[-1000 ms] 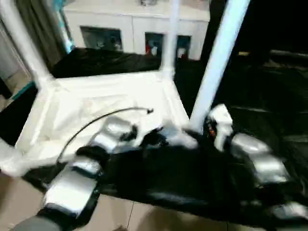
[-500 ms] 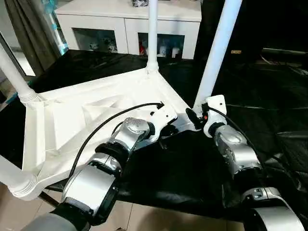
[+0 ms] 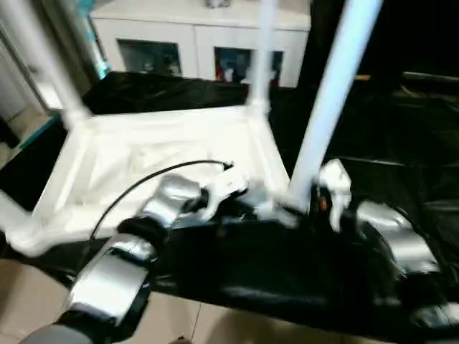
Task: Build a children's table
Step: Rotate leg to tighten
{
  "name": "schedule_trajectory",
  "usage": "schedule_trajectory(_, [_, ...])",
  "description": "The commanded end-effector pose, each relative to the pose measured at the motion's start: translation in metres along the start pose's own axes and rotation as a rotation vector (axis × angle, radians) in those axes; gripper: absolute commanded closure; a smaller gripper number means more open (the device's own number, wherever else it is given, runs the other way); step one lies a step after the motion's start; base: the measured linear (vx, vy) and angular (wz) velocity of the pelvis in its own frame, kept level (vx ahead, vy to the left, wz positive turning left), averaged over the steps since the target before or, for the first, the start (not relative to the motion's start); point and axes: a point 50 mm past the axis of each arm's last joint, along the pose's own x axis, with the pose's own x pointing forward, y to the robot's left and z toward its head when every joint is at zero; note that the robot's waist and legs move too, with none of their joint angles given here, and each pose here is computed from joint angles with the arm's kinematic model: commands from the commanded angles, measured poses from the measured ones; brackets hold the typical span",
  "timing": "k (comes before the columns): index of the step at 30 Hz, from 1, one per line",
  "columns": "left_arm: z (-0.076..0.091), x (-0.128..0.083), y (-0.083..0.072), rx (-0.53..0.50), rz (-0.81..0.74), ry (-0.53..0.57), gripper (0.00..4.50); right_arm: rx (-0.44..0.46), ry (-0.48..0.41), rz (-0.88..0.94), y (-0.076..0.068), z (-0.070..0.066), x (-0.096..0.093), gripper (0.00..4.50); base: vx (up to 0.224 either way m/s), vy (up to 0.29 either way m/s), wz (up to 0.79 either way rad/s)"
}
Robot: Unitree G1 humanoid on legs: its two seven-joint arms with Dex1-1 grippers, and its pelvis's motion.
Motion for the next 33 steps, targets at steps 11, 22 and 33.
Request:
schedule_trajectory(11, [0.013, -0.008, -0.002, 0.059, -0.069, -0.094, 4.50, -0.002, 0.003, 0.127, 0.010, 0.006, -0.001, 1.39, 0.000, 0.000, 0.00])
schedule_trajectory(22, [0.014, -0.004, 0.001, 0.059, 0.015, -0.102, 4.50, 0.095, -0.063, 0.031, 0.015, -0.005, 0.010, 1.72, 0.000, 0.000, 0.00])
schedule_trajectory(33, [0.033, 0.039, 0.018, -0.058, 0.405, -0.096, 4.50, 0.402, -0.066, -0.657, -0.014, -0.022, 0.054, 1.73, 0.000, 0.000, 0.00])
